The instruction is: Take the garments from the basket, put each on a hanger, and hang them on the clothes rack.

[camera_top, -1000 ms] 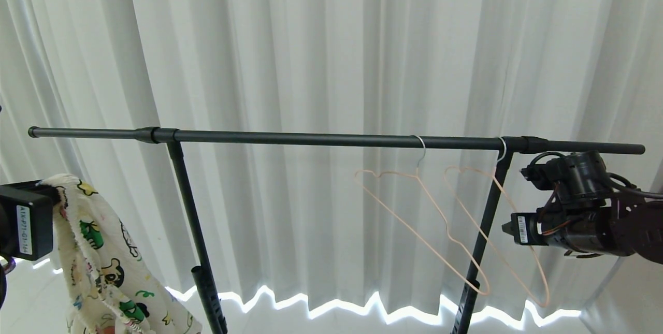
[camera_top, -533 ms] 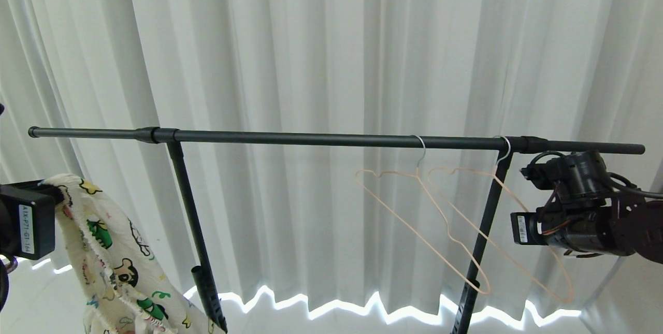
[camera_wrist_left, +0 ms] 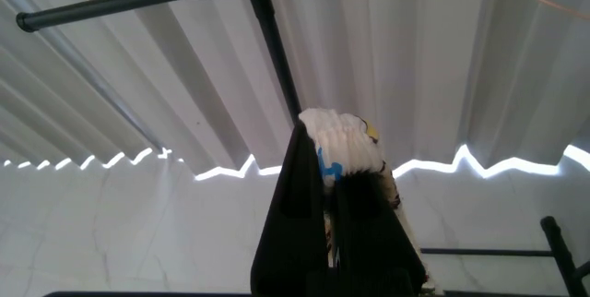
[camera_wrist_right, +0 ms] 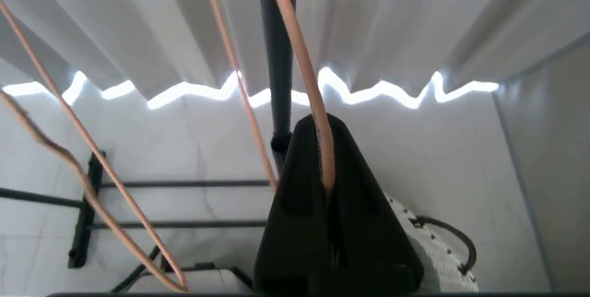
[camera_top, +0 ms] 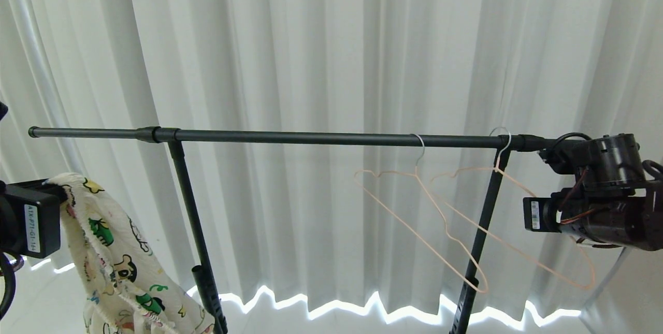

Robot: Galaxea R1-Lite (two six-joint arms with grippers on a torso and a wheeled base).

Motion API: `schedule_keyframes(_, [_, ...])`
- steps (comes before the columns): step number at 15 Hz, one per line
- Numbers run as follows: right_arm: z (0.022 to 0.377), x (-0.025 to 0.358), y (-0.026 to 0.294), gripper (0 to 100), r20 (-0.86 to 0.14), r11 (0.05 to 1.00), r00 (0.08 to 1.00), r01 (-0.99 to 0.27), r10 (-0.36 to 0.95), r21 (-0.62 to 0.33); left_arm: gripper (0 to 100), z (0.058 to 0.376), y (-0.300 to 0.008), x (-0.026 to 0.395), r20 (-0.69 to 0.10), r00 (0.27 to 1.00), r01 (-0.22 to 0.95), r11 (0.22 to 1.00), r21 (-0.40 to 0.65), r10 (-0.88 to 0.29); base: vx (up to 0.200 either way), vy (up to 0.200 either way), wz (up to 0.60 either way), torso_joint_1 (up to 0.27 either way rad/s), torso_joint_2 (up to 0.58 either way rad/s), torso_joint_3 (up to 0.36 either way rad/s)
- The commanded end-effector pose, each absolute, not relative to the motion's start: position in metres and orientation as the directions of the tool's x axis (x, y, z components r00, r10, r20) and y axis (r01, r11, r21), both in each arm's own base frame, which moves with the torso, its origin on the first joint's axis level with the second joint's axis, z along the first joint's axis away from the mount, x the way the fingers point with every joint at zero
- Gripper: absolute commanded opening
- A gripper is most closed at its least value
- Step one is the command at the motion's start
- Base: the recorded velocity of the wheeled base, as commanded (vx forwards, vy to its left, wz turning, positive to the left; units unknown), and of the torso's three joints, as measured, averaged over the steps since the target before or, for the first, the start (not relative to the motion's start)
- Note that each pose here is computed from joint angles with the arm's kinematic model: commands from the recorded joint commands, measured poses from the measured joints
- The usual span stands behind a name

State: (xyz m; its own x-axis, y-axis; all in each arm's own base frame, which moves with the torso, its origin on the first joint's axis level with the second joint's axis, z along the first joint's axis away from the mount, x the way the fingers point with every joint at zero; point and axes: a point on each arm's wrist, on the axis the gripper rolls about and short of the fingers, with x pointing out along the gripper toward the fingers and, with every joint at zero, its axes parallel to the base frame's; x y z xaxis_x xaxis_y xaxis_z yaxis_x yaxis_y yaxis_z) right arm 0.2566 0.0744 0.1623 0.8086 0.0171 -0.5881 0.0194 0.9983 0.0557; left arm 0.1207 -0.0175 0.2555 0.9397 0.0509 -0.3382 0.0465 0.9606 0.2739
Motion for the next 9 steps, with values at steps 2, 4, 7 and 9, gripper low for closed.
schedule_keyframes(2, [0.179,0.246,0.076,0,-0.533,0.997,0.845,-0.001,0.044,0.08,0,0.257,-0.018,0.121,-0.327,0.944,0.045,0.961,0.272,0.049,0.0,0.0,0.0,0.0,0.0,0.0])
schedule_keyframes(4, [0.186,0.24,0.079,0,-0.511,0.996,0.857,-0.023,0.065,0.088,0,0.258,-0.018,0.121,-0.314,0.948,0.041,0.962,0.27,0.048,0.0,0.0,0.0,0.0,0.0,0.0])
schedule_keyframes(7, [0.197,0.227,0.081,0,-0.473,0.994,0.876,-0.05,0.089,0.095,0,0.259,-0.018,0.122,-0.303,0.952,0.035,0.962,0.269,0.05,0.0,0.0,0.0,0.0,0.0,0.0])
schedule_keyframes(9, [0.207,0.217,0.078,0,-0.443,0.993,0.892,-0.056,0.095,0.101,0,0.26,-0.018,0.122,-0.294,0.955,0.036,0.963,0.269,0.047,0.0,0.0,0.0,0.0,0.0,0.0])
